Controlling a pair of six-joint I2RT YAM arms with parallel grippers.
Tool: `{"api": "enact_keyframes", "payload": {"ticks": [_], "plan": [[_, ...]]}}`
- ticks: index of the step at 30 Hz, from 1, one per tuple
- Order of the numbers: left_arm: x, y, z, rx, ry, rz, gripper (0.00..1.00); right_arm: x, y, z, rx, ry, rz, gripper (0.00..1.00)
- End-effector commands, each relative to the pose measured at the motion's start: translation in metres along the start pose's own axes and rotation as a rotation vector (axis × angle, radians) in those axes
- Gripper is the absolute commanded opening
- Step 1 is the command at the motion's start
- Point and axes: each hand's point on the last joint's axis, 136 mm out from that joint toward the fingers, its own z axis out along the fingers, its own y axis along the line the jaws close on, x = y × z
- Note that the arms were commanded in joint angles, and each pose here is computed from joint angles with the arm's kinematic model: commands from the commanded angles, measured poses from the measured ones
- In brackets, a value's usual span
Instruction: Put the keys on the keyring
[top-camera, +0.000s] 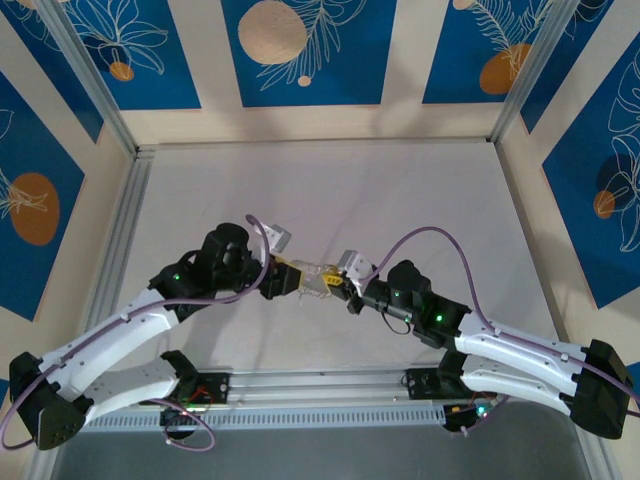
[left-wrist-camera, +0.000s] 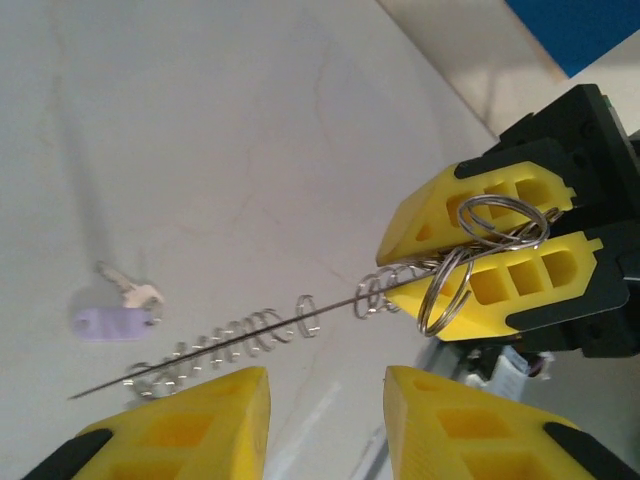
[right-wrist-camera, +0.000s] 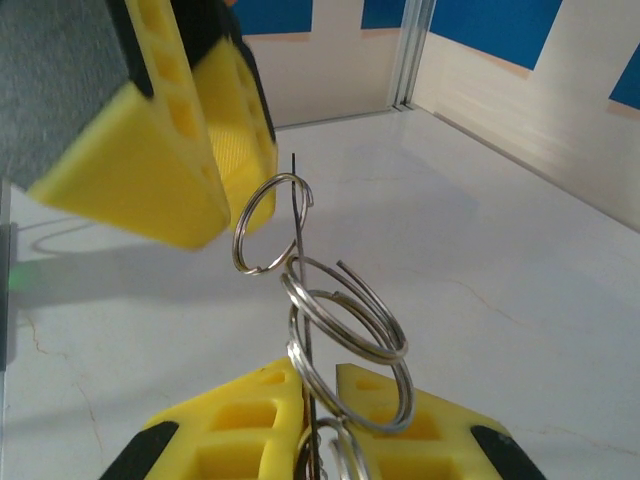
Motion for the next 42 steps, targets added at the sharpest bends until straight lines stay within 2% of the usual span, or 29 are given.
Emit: {"api": "enact_keyframes", "payload": {"ticks": [1,9,21,25,32,42], "plan": [[-0.017,-0.024,-0.001,0.155,-0.079,-0.056,0.35,-0.021,-0.003,-0.001,0.026,-0.088,-0.004,0.00],[-0.023,-0.039,-0.010,0.247,-0.138,-0.060,0.35,-0.021,-0.004,0.001,0.029,-0.097,-0.002,0.00],[-0.033,-0.034,-0.004,0.239,-0.167,-0.055,0.34,-0.022,-0.004,-0.002,0.031,-0.097,-0.002,0.00],[-0.035,-0.033,-0.003,0.229,-0.167,-0.047,0.27,-0.022,-0.004,-0.001,0.032,-0.098,-0.002,0.00],[-0.034,-0.027,-0.003,0.189,-0.159,-0.035,0.00,-0.022,-0.005,-0.001,0.039,-0.100,0.002,0.00],[-0.035,-0.022,-0.009,0.118,-0.156,0.029,0.00,-0.023,-0.019,0.007,0.162,-0.064,-0.018,0.00]]}}
